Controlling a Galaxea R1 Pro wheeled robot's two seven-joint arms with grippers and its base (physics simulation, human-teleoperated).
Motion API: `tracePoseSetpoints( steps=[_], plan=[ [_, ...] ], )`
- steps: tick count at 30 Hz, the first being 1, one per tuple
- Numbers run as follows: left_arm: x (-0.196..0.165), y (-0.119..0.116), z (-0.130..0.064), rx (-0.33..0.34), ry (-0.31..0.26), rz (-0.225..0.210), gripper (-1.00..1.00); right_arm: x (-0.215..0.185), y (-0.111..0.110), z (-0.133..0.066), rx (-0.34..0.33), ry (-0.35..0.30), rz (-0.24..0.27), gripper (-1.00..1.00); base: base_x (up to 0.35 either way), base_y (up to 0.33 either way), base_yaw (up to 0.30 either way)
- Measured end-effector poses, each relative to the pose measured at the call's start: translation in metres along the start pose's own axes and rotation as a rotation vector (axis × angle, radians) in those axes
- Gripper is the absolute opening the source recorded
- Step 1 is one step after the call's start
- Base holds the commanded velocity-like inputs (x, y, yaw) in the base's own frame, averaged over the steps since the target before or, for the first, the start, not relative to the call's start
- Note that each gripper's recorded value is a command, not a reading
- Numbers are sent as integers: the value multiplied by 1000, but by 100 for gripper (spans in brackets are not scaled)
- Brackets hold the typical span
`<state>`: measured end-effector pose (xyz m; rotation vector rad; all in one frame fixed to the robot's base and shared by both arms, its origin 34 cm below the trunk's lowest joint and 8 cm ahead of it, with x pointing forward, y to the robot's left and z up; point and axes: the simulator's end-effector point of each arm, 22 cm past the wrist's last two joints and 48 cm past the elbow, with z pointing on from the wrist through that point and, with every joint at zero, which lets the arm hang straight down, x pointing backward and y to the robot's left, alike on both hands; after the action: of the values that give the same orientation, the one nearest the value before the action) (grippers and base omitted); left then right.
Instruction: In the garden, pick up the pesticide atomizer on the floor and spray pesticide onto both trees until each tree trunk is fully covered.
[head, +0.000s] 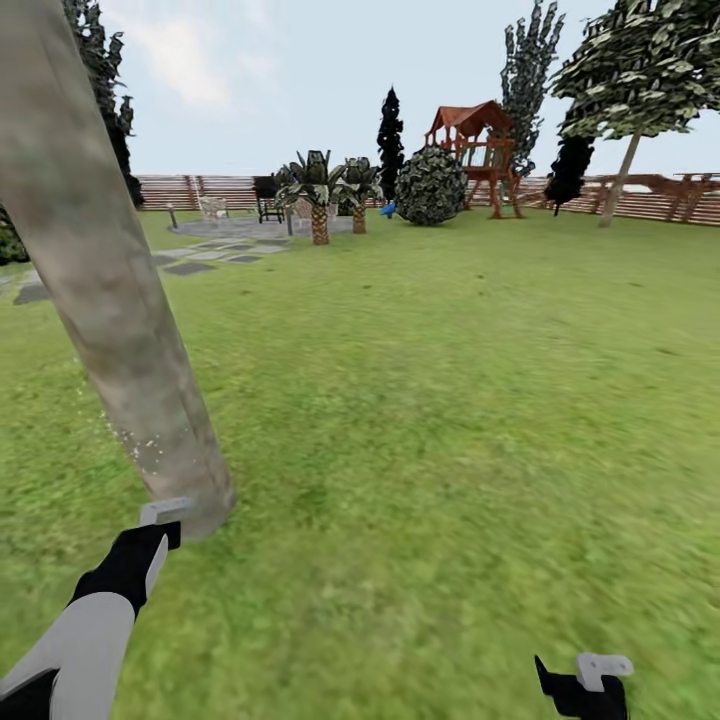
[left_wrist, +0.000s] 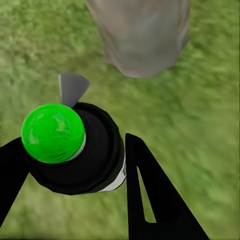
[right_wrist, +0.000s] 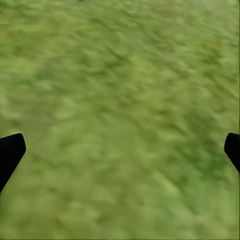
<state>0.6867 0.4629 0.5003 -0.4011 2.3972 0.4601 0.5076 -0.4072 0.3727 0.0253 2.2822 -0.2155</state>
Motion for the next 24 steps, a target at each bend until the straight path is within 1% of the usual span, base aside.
tracePoseSetpoints(
  steps=[11, 19, 24],
  plan=[
    [0, 0, 0, 0, 0, 0, -100, 0, 0, 0, 0, 0, 0, 100, 218, -213, 269],
    [0, 0, 0, -1, 0, 0, -100, 0, 0, 0, 0, 0, 0, 100, 173, -228, 29],
    [0, 0, 0, -2, 0, 0, -100, 0, 0, 0, 0, 0, 0, 100, 17, -268, 210]
  ],
)
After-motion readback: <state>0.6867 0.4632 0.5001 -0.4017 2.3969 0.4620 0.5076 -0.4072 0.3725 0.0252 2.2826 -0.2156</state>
